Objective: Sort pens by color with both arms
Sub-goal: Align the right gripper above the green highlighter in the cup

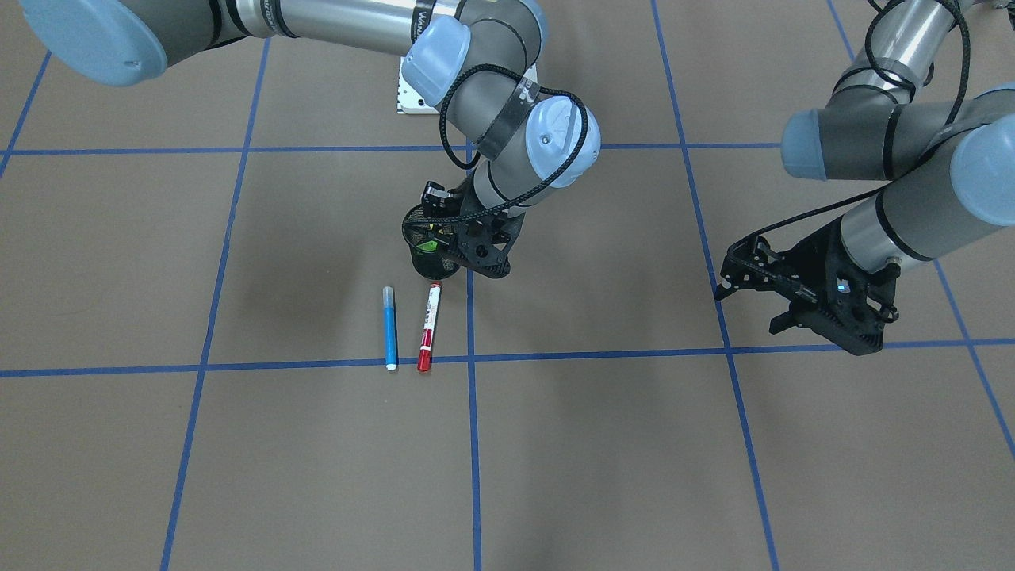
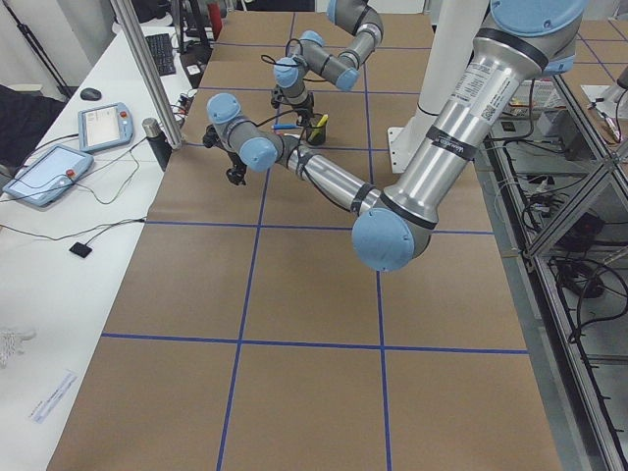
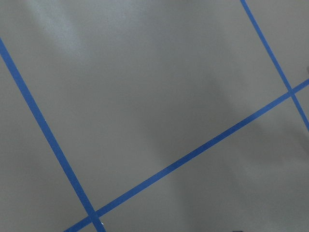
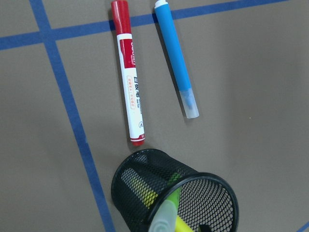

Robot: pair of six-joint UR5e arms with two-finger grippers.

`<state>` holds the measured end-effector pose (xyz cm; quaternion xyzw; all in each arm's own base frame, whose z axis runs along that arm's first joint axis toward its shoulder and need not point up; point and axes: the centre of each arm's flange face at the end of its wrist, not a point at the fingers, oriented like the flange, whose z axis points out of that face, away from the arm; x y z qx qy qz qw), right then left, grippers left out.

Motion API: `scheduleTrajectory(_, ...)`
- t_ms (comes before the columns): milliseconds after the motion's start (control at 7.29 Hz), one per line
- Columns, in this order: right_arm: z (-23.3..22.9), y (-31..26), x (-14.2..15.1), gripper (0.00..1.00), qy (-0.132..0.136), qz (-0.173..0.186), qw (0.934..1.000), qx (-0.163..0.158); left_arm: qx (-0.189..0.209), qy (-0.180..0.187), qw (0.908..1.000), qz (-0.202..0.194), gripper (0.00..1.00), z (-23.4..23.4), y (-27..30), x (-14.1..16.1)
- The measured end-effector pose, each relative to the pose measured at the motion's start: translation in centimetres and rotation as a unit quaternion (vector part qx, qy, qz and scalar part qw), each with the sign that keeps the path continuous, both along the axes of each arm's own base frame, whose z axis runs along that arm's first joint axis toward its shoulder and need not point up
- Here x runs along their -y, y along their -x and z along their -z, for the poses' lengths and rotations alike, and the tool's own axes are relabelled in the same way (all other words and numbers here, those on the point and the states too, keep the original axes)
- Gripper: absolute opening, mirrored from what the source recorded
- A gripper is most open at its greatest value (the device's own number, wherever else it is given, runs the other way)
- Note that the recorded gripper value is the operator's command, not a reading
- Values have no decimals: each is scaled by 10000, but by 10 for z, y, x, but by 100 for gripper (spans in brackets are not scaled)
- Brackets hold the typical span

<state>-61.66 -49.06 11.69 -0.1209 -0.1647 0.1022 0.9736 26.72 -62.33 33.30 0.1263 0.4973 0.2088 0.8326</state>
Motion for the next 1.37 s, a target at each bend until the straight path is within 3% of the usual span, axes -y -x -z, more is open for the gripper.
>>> scheduleTrajectory(1098, -10, -12, 17, 30, -162, 77, 9998, -77, -13, -27, 10000, 4, 87, 1, 1, -1)
scheduleTrajectory(1372, -14, -13, 18, 13, -177, 106, 9997, -94, -9, -28, 10000, 4, 87, 0, 1, -1)
